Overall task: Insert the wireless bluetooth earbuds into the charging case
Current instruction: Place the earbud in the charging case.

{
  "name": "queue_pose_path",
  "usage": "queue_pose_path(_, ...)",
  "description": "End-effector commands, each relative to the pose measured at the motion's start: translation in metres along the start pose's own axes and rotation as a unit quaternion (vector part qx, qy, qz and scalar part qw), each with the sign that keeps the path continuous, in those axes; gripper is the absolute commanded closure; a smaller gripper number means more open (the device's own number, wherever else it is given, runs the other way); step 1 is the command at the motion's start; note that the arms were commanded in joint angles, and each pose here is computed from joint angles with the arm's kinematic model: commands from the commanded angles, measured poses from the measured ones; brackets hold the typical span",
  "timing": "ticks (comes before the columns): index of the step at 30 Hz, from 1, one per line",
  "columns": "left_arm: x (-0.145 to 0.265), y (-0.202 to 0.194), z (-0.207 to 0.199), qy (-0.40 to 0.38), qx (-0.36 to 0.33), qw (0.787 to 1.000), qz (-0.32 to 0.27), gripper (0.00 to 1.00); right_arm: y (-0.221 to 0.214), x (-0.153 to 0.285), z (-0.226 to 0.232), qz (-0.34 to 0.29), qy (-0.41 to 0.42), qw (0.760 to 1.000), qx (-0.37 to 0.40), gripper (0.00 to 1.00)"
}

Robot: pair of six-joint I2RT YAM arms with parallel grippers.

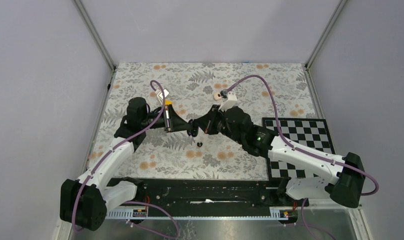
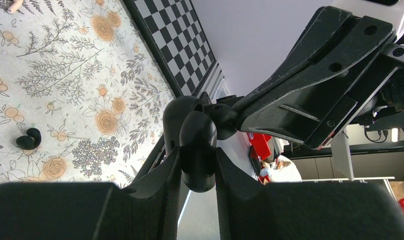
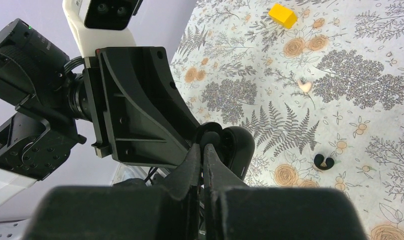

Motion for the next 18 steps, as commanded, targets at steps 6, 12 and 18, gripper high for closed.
queue_pose_path(6, -0.0007, 0.0111, -0.0163, -0.017, -0.043, 0.999, -0.014, 1.0, 0.0108, -0.0037, 0.0033, -0.033, -0.009, 0.999, 0.001, 1.0)
queue_pose_path(12, -0.0016, 0.0125, -0.016, -0.016, -0.041, 0.999, -0.013, 1.0, 0.0063, -0.0059, -0.0005, -0.031, -0.015, 0.999, 0.001, 1.0)
queue_pose_path(18, -0.0018, 0.013, -0.0173, -0.017, -0.042, 0.999, -0.014, 1.0, 0.0042, -0.0084, -0.0007, -0.028, -0.014, 1.0, 0.0, 1.0)
Point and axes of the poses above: each gripper's point midway between its finger pads, its own x axis back along the fingers, its own z axis along the line the jaws close on, y = z × x, the point moved 6 cm from there along x, back along the fingers, and after that the axes turned 10 degrees about x, right-handed, at the moved point
